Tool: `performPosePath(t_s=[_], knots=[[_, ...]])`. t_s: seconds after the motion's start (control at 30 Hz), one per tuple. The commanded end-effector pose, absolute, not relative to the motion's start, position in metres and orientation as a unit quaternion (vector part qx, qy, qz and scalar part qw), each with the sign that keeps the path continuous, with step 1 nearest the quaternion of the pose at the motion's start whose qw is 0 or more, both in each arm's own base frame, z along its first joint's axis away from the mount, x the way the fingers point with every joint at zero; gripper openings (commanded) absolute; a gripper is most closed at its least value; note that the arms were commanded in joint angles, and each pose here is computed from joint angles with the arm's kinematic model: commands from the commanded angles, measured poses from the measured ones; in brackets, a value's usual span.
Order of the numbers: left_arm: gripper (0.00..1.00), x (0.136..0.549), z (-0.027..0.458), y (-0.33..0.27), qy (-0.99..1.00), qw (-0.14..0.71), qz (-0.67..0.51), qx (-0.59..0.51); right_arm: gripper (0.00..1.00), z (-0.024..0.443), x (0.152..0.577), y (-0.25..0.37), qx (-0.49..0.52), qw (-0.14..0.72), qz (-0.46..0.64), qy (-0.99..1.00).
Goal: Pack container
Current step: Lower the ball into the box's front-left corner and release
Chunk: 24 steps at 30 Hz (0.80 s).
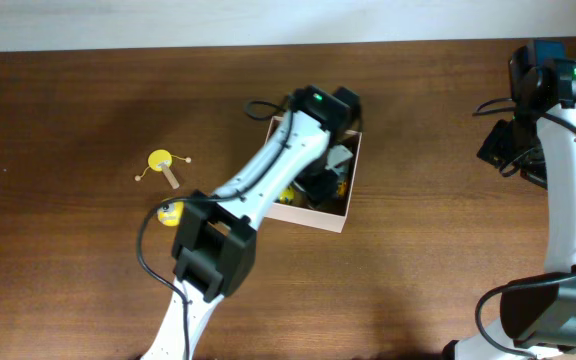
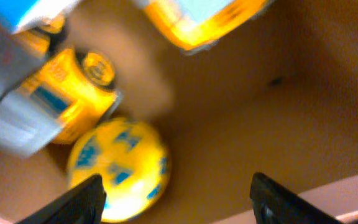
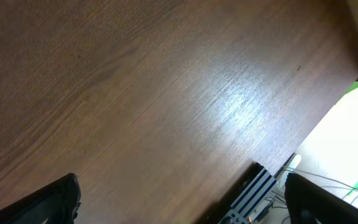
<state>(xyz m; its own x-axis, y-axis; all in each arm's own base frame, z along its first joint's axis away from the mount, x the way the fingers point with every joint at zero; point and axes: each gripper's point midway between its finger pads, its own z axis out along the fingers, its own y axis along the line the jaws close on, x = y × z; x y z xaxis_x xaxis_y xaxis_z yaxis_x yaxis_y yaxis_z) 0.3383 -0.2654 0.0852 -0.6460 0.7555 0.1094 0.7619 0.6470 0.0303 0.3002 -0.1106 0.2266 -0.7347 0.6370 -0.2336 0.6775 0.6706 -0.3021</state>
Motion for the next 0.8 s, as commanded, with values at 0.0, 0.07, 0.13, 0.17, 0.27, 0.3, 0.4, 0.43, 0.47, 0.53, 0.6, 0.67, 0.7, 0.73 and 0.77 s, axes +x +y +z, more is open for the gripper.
performPosePath(t_s=[0.0, 0.07, 0.13, 0.17, 0.27, 0.3, 0.4, 0.43, 0.47, 0.53, 0.6, 0.67, 0.7, 0.73, 0.77], knots=[[0.76, 0.330, 0.088, -0.294, -0.889, 0.018, -0.031, -0.457, 0.99, 0.229, 0.300, -0.113, 0.367, 0.059, -0.188, 0.909], [0.76, 0.327, 0.088, -0.306, -0.883, 0.007, -0.028, -0.469, 0.99, 0.229, 0.300, -0.113, 0.367, 0.059, -0.188, 0.909], [0.76, 0.324, 0.088, -0.322, -0.877, -0.011, -0.022, -0.480, 0.99, 0.229, 0.300, -0.113, 0.367, 0.058, -0.188, 0.909], [0.76, 0.324, 0.088, -0.325, -0.876, -0.017, -0.020, -0.482, 0.99, 0.229, 0.300, -0.113, 0.367, 0.059, -0.188, 0.909], [0.76, 0.327, 0.088, -0.334, -0.879, -0.032, -0.015, -0.475, 0.99, 0.229, 0.300, -0.113, 0.367, 0.059, -0.188, 0.909], [0.76, 0.329, 0.088, -0.335, -0.882, -0.036, -0.013, -0.470, 0.99, 0.229, 0.300, -0.113, 0.367, 0.058, -0.188, 0.909], [0.76, 0.335, 0.089, -0.341, -0.893, -0.053, -0.007, -0.446, 0.99, 0.229, 0.300, -0.113, 0.367, 0.059, -0.188, 0.909], [0.76, 0.338, 0.089, -0.342, -0.897, -0.058, -0.005, -0.439, 0.99, 0.229, 0.300, -0.113, 0.367, 0.059, -0.188, 0.909], [0.76, 0.340, 0.089, -0.343, -0.898, -0.062, -0.003, -0.436, 0.99, 0.229, 0.300, -0.113, 0.367, 0.059, -0.188, 0.909], [0.76, 0.344, 0.090, -0.344, -0.901, -0.069, 0.000, -0.428, 0.99, 0.229, 0.300, -0.113, 0.367, 0.059, -0.188, 0.909], [0.76, 0.347, 0.090, -0.344, -0.906, -0.074, 0.002, -0.417, 0.99, 0.229, 0.300, -0.113, 0.367, 0.059, -0.188, 0.909], [0.76, 0.353, 0.091, -0.342, -0.912, -0.079, 0.005, -0.402, 0.99, 0.229, 0.300, -0.113, 0.367, 0.059, -0.188, 0.909], [0.76, 0.356, 0.091, -0.341, -0.915, -0.081, 0.005, -0.395, 0.99, 0.229, 0.300, -0.113, 0.367, 0.059, -0.188, 0.909], [0.76, 0.357, 0.091, -0.339, -0.916, -0.081, 0.006, -0.392, 0.99, 0.229, 0.300, -0.113, 0.367, 0.059, -0.188, 0.909], [0.76, 0.358, 0.091, -0.339, -0.917, -0.081, 0.007, -0.391, 0.99, 0.229, 0.300, -0.113, 0.367, 0.059, -0.188, 0.909]])
